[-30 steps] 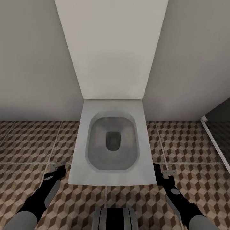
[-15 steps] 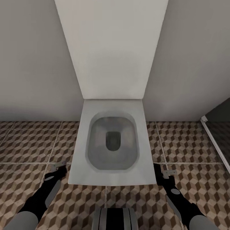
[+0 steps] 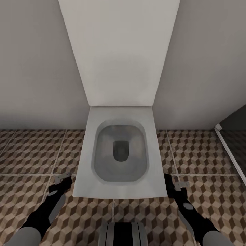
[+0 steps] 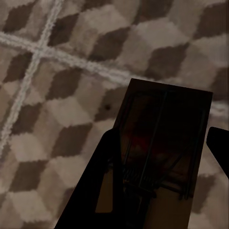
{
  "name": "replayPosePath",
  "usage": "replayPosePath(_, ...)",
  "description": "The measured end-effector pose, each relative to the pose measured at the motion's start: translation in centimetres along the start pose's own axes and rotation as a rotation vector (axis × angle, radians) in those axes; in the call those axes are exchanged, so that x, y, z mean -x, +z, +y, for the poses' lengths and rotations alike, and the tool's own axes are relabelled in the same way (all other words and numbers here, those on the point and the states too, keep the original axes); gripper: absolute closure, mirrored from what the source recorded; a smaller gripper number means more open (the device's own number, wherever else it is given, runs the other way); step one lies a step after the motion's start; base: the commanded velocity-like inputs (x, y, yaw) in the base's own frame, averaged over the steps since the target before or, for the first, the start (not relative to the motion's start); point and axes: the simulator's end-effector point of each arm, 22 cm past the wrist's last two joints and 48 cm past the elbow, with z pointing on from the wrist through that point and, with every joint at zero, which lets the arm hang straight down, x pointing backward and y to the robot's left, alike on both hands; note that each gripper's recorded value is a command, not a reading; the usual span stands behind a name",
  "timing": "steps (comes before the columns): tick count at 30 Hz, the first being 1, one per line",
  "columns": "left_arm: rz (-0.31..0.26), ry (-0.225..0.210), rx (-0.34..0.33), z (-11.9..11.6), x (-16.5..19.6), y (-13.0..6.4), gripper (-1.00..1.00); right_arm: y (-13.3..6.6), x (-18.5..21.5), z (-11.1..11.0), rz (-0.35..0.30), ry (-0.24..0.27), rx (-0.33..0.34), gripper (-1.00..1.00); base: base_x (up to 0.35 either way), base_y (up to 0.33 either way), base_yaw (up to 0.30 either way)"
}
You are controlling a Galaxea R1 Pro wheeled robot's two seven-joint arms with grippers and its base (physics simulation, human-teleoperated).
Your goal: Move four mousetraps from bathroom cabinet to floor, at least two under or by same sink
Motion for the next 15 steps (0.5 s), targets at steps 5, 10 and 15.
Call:
replayPosePath(5,-0.007,0.002,-0.007,0.1,0.2,0.1,1.00,-0.1,-0.6,-0.3,-0.002,-0.001,-0.006,1.00,0.000,0.000,0.000)
replayPosePath(10,-0.008,0.002,-0.007,0.1,0.2,0.1,1.00,-0.1,-0.7,-0.5,-0.002,0.000,-0.018,1.00,0.000,0.000,0.000)
replayPosePath(15,-0.009,0.002,-0.006,0.2,0.2,0.1,1.00,-0.2,-0.7,-1.4,-0.002,-0.001,-0.055,1.00,0.000,0.000,0.000)
